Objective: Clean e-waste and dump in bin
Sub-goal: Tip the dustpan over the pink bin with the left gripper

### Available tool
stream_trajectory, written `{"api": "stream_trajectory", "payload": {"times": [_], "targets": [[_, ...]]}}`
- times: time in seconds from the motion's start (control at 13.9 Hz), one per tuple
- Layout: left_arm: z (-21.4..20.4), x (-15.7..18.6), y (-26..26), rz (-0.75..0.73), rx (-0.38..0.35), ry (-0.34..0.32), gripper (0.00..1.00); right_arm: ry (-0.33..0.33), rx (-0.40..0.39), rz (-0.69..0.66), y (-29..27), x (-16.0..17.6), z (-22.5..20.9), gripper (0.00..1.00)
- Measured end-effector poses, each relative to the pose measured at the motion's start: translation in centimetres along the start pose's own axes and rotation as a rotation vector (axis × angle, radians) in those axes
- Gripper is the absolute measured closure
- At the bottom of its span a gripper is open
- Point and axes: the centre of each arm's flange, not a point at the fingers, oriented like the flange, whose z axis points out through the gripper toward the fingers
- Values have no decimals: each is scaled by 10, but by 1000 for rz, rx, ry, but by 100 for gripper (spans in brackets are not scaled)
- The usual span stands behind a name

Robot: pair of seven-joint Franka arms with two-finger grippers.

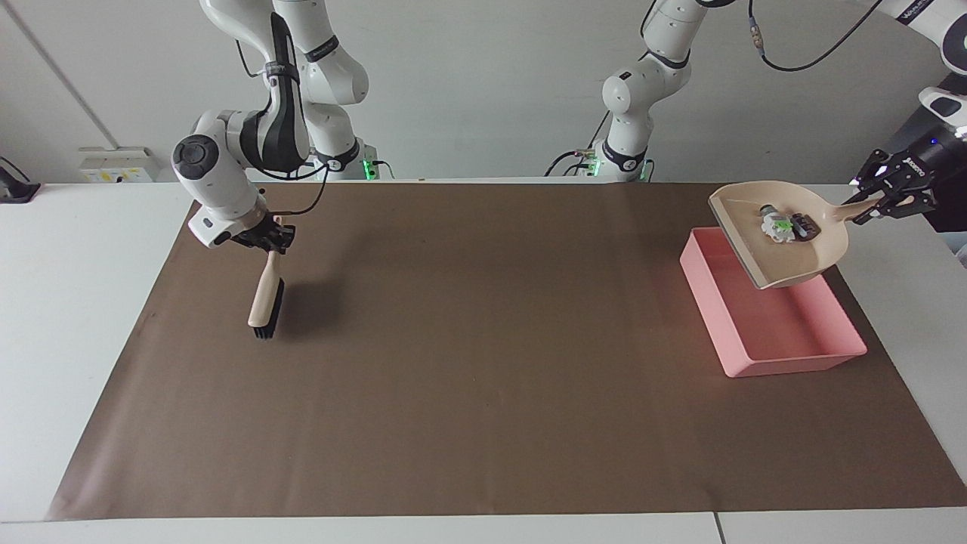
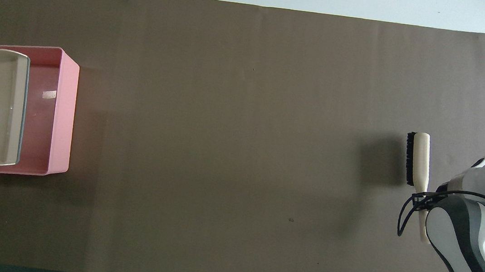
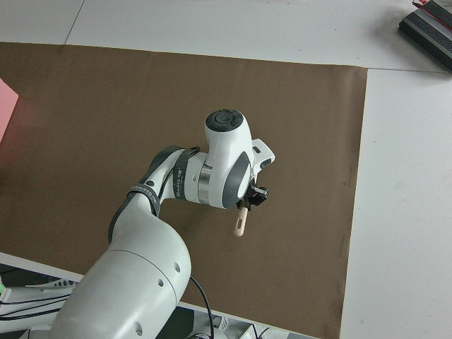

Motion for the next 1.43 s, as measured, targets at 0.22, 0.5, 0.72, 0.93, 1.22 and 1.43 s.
{"api": "stream_trajectory", "payload": {"times": [0.22, 0.5, 0.72, 0.93, 1.22, 1.43], "targets": [[-2, -11, -1, 5, -24, -62, 66, -5, 1, -1, 0, 0, 3, 74], [-13, -22, -12, 20, -39, -184, 66, -2, 0, -1, 0, 1, 2, 56], [-18, -30, -23, 35, -50, -284, 66, 18, -2, -1, 1, 5, -7, 23], [-16, -26, -36, 79, -80, -406, 66, 96, -12, 0, 3, 20, -44, 0], [1, 34, -73, 236, -190, -633, 66, 211, -31, 16, -19, 40, -152, 0], [4, 52, -82, 260, -215, -703, 66, 257, -29, 55, -27, 40, -210, 0]]}}
